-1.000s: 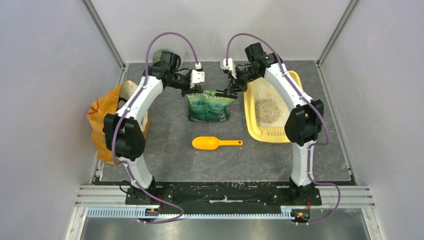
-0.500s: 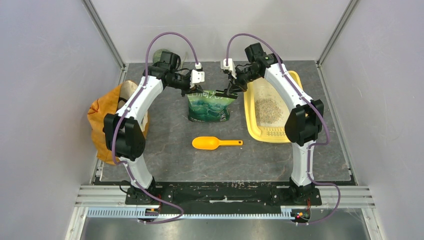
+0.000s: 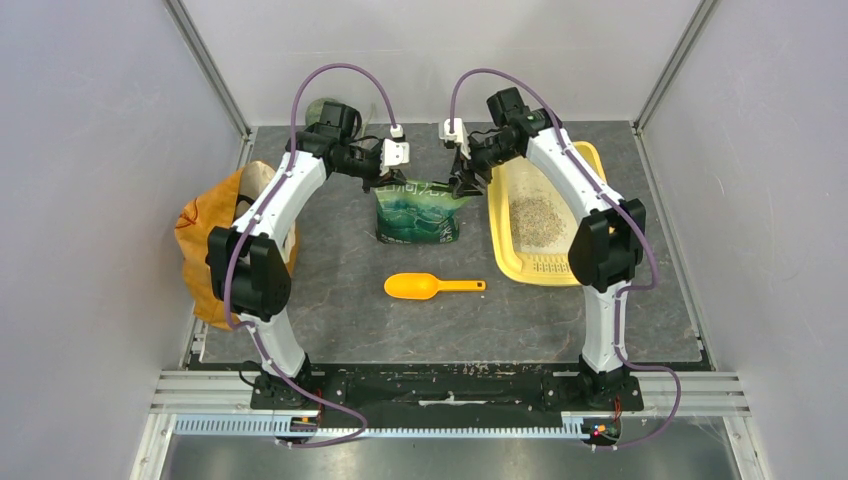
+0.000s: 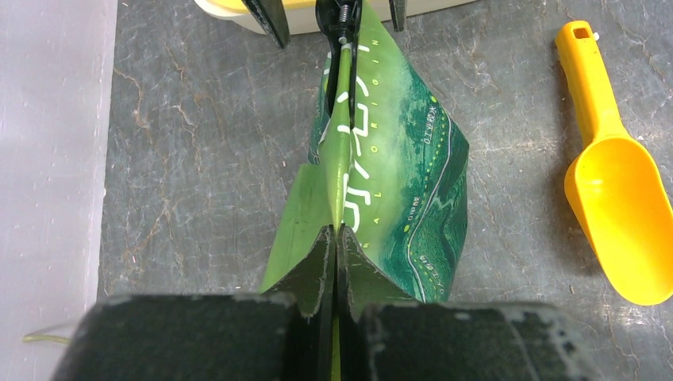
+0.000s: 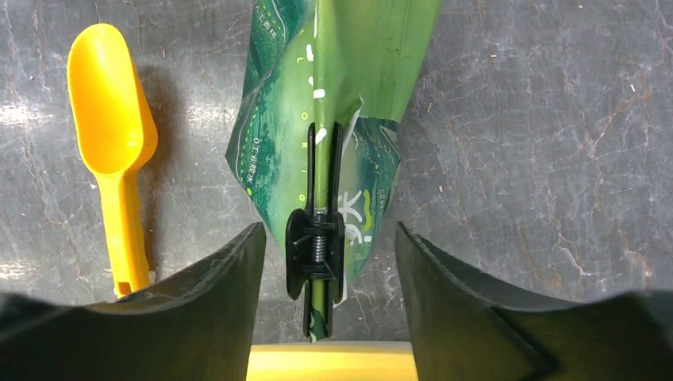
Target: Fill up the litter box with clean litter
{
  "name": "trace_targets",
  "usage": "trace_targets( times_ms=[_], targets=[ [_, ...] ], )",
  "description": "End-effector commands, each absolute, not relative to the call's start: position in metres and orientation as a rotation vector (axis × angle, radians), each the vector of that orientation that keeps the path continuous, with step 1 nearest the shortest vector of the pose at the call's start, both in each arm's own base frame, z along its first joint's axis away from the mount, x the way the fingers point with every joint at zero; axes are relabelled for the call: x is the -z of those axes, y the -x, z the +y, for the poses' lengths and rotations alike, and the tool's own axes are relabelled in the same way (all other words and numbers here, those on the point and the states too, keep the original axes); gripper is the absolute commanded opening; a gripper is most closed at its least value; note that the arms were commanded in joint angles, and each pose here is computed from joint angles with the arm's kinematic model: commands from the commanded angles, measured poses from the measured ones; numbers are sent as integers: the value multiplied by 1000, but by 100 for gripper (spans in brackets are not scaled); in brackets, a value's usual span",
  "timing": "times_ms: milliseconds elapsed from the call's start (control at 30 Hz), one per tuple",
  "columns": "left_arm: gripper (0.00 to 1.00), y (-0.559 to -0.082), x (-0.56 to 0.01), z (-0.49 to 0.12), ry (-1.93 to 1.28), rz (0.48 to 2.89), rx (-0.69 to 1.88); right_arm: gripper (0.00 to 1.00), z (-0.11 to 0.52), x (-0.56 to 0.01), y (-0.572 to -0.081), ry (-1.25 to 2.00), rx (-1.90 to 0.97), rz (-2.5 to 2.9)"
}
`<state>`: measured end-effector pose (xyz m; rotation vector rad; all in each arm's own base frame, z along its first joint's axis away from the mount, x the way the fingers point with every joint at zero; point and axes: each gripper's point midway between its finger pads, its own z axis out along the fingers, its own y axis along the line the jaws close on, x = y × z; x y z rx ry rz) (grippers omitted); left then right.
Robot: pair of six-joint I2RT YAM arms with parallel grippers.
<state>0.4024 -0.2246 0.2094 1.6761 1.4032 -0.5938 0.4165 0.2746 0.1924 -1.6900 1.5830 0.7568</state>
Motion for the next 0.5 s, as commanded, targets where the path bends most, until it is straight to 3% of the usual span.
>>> trace_targets(
  times_ms=[0, 133, 367, 467],
  targets=[
    [2, -403, -218, -234, -1681, 1351, 614, 75, 281, -212, -416, 1665, -748, 1529],
    [2, -402, -219, -232, -1678, 1363, 605, 89, 282, -231, -420, 1613, -731, 1521],
    [3, -405, -220, -226, -1656, 1426, 570, 91, 279, -265, -425, 1508, -736, 1548],
    [15, -404, -220, -224, -1647, 1446, 568, 93, 276, -277, -427, 1459, -742, 1560]
  ],
)
